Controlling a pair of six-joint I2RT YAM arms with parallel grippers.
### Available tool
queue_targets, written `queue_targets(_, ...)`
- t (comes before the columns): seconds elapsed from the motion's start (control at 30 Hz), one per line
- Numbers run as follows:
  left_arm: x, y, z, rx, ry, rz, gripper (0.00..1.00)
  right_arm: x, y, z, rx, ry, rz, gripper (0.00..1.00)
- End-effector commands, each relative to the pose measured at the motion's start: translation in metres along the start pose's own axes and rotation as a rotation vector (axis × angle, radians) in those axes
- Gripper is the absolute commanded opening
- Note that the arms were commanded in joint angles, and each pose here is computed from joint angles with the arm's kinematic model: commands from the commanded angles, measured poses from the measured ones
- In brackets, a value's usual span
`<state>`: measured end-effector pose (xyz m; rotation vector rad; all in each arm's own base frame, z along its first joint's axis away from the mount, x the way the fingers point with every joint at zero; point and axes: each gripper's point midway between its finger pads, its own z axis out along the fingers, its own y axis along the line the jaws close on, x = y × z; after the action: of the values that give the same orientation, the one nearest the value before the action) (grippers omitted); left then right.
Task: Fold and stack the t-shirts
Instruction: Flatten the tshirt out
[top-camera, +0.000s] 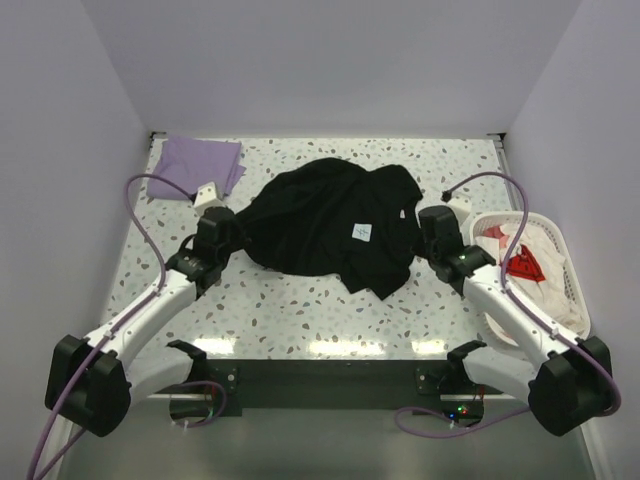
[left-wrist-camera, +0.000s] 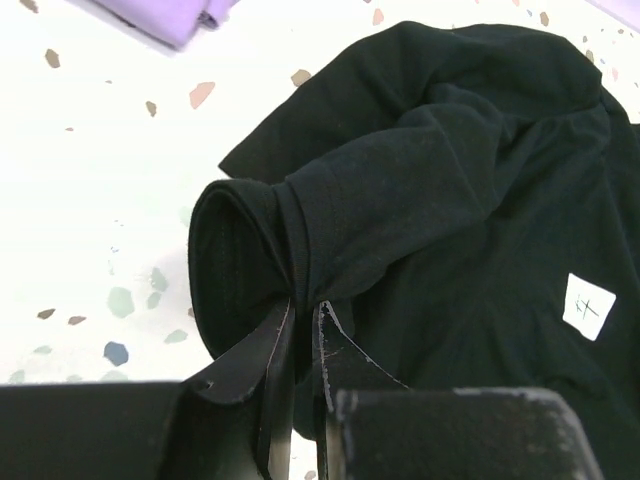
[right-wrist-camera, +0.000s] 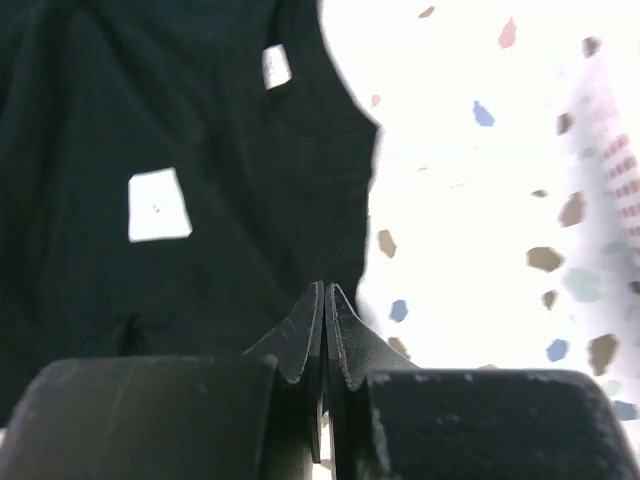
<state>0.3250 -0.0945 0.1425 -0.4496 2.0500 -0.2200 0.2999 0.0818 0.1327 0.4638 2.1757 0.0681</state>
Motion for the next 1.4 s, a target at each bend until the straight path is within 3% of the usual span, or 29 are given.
queue_targets(0.0,-0.003,0.016,-0.004,-0.048,-0.013,-0.041,0.13,-0.015,-0.011,-0.001,0.033,0.008,-0.054,0.0)
queue_targets(0.1,-0.005,0.019,-0.004,-0.043,-0.002,-0.071,0.14,-0.015,-0.005,0.007,0.005,0.063,-0.062,0.0)
queue_targets(0.13,-0.007,0.021,-0.004,-0.044,-0.005,-0.073,0.19,-0.014,-0.001,0.008,-0.013,0.075,-0.067,0.0)
queue_targets(0.2,-0.01,0.022,-0.004,-0.046,-0.011,-0.069,0.19,-0.002,0.011,0.009,-0.081,0.125,-0.064,0.1)
queue_targets(0.23,-0.012,0.025,-0.002,-0.054,-0.012,-0.074,0.2,0.005,0.015,0.01,-0.109,0.143,-0.058,0.23)
queue_targets(0.3,-0.012,0.023,-0.001,-0.034,0.002,-0.083,0.2,0.028,0.02,0.013,-0.164,0.199,-0.032,0.36)
queue_targets(0.33,-0.013,0.022,0.0,-0.03,0.003,-0.088,0.2,0.036,0.019,0.015,-0.164,0.216,-0.027,0.47)
queue_targets(0.43,-0.014,0.019,0.001,-0.015,0.006,-0.091,0.2,0.059,0.009,0.023,-0.141,0.252,-0.006,0.63)
queue_targets(0.5,-0.015,0.018,0.001,-0.01,0.007,-0.089,0.2,0.067,0.006,0.028,-0.13,0.254,0.01,0.65)
queue_targets(0.7,-0.016,0.017,0.002,-0.008,0.008,-0.086,0.2,0.086,0.009,0.047,-0.115,0.308,0.051,0.61)
queue_targets(0.77,-0.018,0.016,0.003,-0.007,0.007,-0.085,0.2,0.085,0.011,0.056,-0.095,0.305,0.057,0.52)
queue_targets(0.8,-0.018,0.016,0.002,-0.006,0.008,-0.08,0.2,0.084,0.011,0.059,-0.084,0.307,0.058,0.44)
queue_targets(0.83,-0.018,0.017,0.003,-0.01,0.012,-0.082,0.2,0.079,0.01,0.063,-0.072,0.302,0.064,0.23)
queue_targets(0.9,-0.022,0.016,0.002,-0.007,0.012,-0.079,0.2,0.061,0.009,0.071,-0.031,0.281,0.052,0.04)
queue_targets(0.93,-0.025,0.015,0.0,-0.006,0.008,-0.081,0.19,0.049,0.003,0.074,-0.002,0.262,0.056,0.0)
queue_targets(1.17,-0.036,0.027,-0.019,-0.03,-0.033,-0.07,0.2,-0.049,-0.018,0.055,0.078,0.078,0.08,0.0)
queue_targets(1.37,-0.028,0.034,-0.019,-0.044,-0.015,-0.092,0.21,-0.085,-0.012,0.058,0.096,0.045,0.056,0.0)
